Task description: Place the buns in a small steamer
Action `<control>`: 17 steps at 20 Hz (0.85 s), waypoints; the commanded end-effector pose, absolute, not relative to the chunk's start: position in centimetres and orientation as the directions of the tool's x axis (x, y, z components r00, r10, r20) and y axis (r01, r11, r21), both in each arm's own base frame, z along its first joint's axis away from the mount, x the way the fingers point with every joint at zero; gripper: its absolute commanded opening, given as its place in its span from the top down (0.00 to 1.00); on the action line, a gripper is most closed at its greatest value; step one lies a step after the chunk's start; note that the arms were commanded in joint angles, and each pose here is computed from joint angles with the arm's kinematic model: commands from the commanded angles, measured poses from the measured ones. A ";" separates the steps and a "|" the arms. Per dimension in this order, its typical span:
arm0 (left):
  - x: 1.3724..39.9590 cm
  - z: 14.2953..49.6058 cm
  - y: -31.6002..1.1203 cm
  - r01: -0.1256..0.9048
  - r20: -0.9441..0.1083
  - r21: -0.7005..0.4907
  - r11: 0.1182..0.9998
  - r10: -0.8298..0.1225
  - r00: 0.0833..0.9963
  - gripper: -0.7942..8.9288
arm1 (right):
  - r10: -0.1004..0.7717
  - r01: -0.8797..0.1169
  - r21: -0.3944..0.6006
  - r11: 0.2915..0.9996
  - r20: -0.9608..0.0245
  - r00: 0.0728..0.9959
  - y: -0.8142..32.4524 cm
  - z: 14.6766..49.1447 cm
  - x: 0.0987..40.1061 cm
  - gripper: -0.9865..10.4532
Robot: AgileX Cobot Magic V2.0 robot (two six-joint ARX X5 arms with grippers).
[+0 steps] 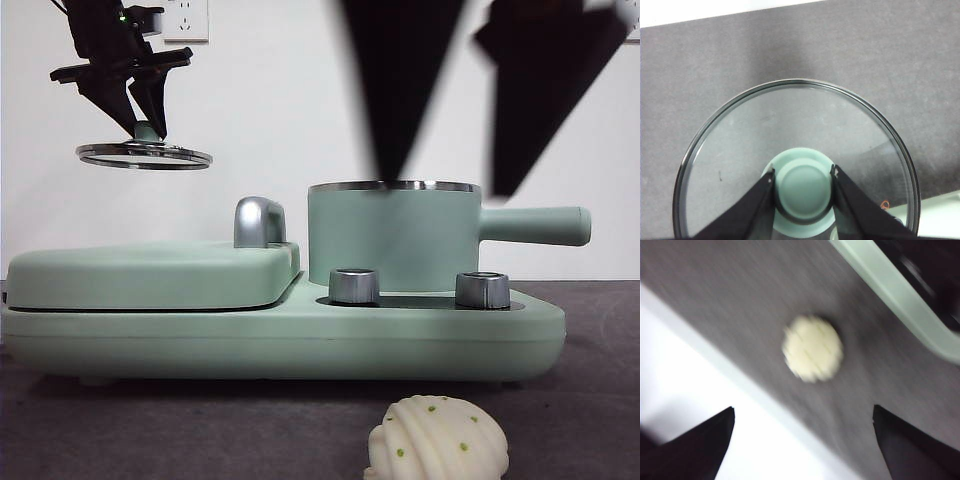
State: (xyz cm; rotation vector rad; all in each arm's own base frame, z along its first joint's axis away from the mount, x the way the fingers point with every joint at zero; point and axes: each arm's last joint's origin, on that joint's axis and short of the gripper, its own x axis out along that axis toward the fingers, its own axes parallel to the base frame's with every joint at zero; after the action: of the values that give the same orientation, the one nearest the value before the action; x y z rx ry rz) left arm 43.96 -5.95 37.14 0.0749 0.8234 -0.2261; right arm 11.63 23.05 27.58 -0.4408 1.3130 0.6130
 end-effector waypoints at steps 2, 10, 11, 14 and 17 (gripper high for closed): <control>44.1 38.1 -6.1 0.237 -0.704 -0.019 0.971 -0.181 0.686 0.90 | 0.195 -0.601 0.065 0.796 -0.969 0.154 23.7 24.7 11.6 0.53; 43.7 38.2 -7.9 0.275 -0.702 -0.021 0.961 -0.210 0.680 0.90 | 0.252 -0.537 0.184 0.824 -0.966 0.057 21.6 19.3 13.4 0.53; 43.6 38.3 -8.2 0.281 -0.701 -0.021 0.959 -0.214 0.681 0.90 | 0.252 -0.537 0.178 0.824 -0.965 0.068 21.5 18.9 13.4 0.53; 43.1 38.8 -8.9 0.298 -0.692 -0.019 0.954 -0.228 0.685 0.90 | 0.285 -0.552 0.186 0.813 -0.953 0.098 21.8 18.7 13.6 0.53; 42.3 39.9 -9.1 0.309 -0.669 -0.016 0.951 -0.239 0.704 0.90 | 0.271 -0.557 0.147 0.817 -0.951 0.147 22.0 18.6 13.9 0.54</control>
State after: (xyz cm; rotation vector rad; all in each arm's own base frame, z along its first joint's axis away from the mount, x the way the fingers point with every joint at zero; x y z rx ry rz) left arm 43.05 -9.07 37.50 0.1047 0.8231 -0.2946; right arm 13.99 21.61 19.05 -0.2358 1.2883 0.6000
